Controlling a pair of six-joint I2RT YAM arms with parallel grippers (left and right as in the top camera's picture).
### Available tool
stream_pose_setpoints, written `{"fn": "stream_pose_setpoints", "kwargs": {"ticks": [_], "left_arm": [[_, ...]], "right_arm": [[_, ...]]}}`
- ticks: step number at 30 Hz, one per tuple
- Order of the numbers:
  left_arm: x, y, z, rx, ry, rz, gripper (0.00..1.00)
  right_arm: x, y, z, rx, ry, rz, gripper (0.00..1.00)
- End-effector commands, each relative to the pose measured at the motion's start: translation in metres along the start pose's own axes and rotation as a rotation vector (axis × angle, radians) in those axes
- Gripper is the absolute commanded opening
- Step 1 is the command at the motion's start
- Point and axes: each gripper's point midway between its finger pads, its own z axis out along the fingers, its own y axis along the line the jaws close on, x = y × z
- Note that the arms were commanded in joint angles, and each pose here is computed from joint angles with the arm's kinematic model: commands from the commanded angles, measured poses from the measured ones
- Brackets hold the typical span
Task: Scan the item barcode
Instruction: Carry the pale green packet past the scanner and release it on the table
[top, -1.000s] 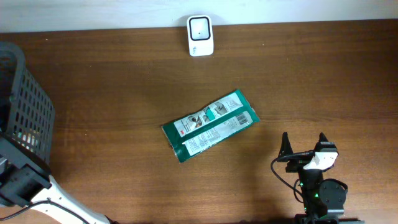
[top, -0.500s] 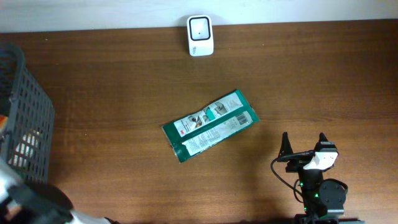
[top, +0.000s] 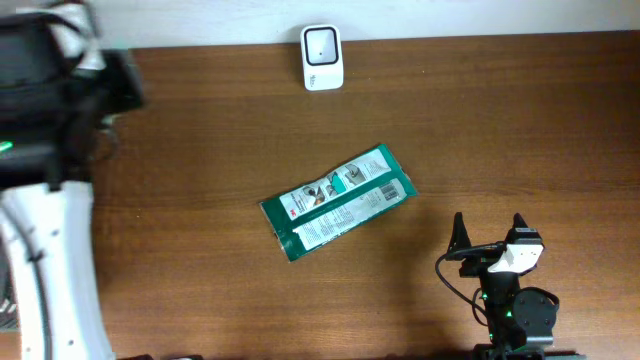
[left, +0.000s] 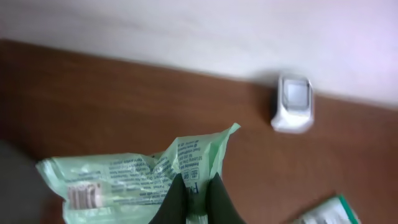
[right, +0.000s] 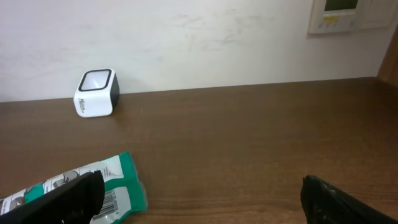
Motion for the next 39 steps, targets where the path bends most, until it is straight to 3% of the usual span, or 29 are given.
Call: {"fn": "stream_pose_setpoints", "kwargs": {"ticks": [1, 7, 20, 23, 25, 28, 33, 36, 39], "left_arm": [[0.069, -0.05, 0.056, 0.082, 0.219, 0.091, 0.0], [0.171, -0.11, 0.129, 0.158, 0.453, 0.227, 0.0], [0.261, -0.142, 0.197, 0.061, 0.586, 0.409, 0.0], [0.267, -0.146, 0.201, 0.065, 0.592, 0.418, 0.23], [0.266, -0.147, 0.202, 0.067, 0.585, 0.417, 0.42], [0.261, -0.149, 0.203, 0.072, 0.57, 0.414, 0.59], [0.201, -0.164, 0.18, 0.094, 0.478, 0.392, 0.63], [0.135, -0.169, 0.147, 0.102, 0.354, 0.356, 0.63], [0.053, -0.146, 0.096, 0.043, 0.18, 0.297, 0.66]], "right_arm": [[0.002, 0.0, 0.0, 0.005, 0.003, 0.007, 0.98], [0.002, 0.0, 0.0, 0.005, 0.003, 0.007, 0.98], [0.002, 0.0, 0.0, 0.005, 0.003, 0.007, 0.98], [0.002, 0.0, 0.0, 0.005, 0.003, 0.007, 0.98], [0.002, -0.001, 0.0, 0.005, 0.003, 0.007, 0.98], [0.002, 0.0, 0.0, 0.005, 0.003, 0.007, 0.98], [0.002, 0.0, 0.0, 0.005, 0.003, 0.007, 0.98], [0.002, 0.0, 0.0, 0.005, 0.003, 0.007, 0.98], [0.002, 0.0, 0.0, 0.005, 0.003, 0.007, 0.98]]}}
